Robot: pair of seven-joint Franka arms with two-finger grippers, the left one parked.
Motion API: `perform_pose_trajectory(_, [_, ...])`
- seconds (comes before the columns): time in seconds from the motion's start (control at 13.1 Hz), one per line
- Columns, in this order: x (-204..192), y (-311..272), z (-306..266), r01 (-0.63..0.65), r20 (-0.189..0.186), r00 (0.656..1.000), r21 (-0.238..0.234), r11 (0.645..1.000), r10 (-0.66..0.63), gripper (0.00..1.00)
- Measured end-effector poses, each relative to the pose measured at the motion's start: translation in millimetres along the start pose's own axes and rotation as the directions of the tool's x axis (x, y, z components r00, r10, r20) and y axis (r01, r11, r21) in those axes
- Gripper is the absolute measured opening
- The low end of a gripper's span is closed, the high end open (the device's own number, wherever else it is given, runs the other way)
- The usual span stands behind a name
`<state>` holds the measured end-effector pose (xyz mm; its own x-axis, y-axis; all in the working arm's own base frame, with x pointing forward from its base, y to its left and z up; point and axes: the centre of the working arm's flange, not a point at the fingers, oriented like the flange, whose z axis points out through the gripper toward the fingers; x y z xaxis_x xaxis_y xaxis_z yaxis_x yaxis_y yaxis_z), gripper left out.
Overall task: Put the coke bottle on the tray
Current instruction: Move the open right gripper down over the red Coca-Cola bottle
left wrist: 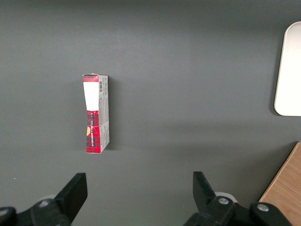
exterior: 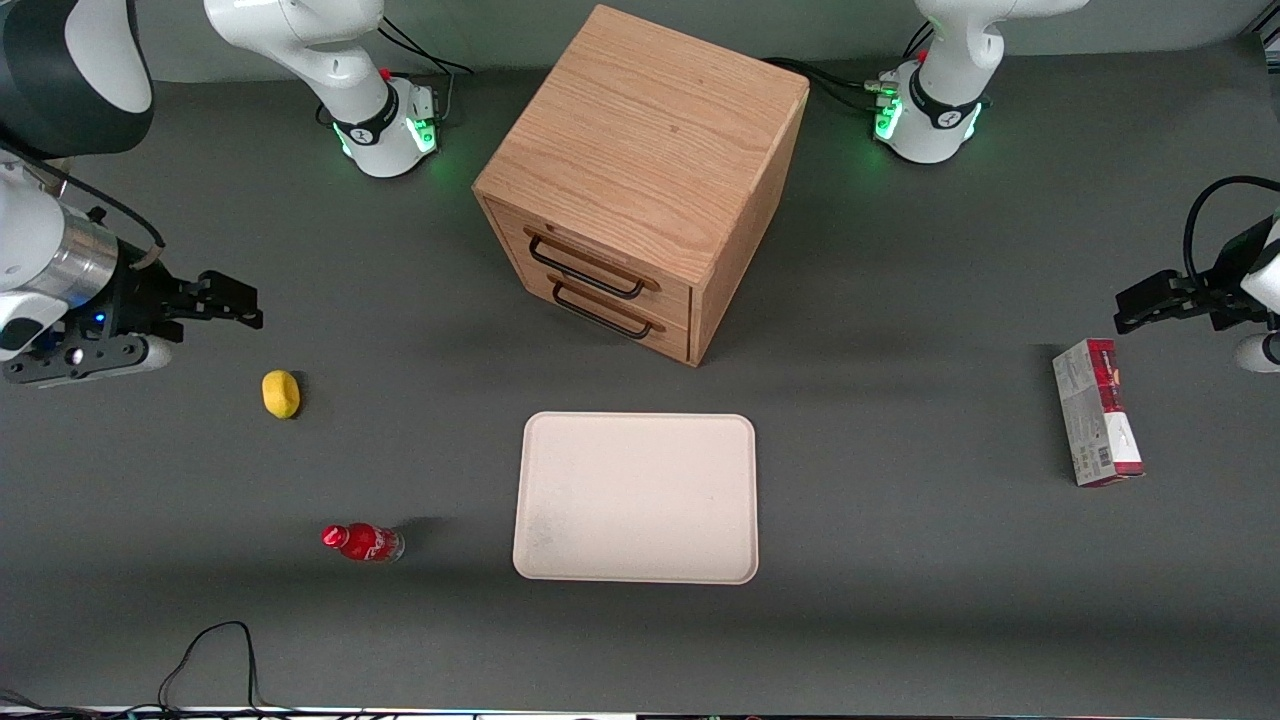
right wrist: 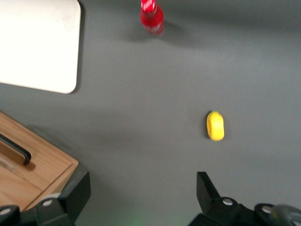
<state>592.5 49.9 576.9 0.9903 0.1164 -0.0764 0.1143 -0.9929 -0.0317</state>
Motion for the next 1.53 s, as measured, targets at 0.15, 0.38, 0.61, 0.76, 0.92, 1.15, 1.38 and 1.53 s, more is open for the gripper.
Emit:
perform_pose_trajectory(0.15, [32.0,1.1,-6.6,0.001,0.009,1.000,-0.002,1.000,-0.001,1.00])
perform_pose_trajectory(0.38, [92.9,2.0,15.4,0.004,0.010,1.000,-0.007,1.000,-0.004,1.00])
perform_pose_trajectory(0.61, [117.8,3.0,34.8,0.005,-0.005,1.000,-0.009,1.000,-0.005,1.00])
perform_pose_trajectory(0.76, [118.4,0.7,24.6,0.009,-0.036,0.999,-0.010,1.000,-0.010,1.00])
perform_pose_trajectory(0.92, [119.3,-4.3,21.1,0.016,-0.050,0.999,-0.011,1.000,-0.017,1.00])
perform_pose_trajectory(1.15, [128.4,-7.3,35.0,0.021,-0.055,0.998,-0.011,1.000,-0.021,1.00])
perform_pose_trajectory(1.38, [146.0,-9.3,71.0,0.024,-0.043,0.999,-0.012,1.000,-0.025,1.00])
perform_pose_trajectory(1.53, [158.2,-13.4,98.6,0.028,-0.035,0.999,-0.012,1.000,-0.029,1.00])
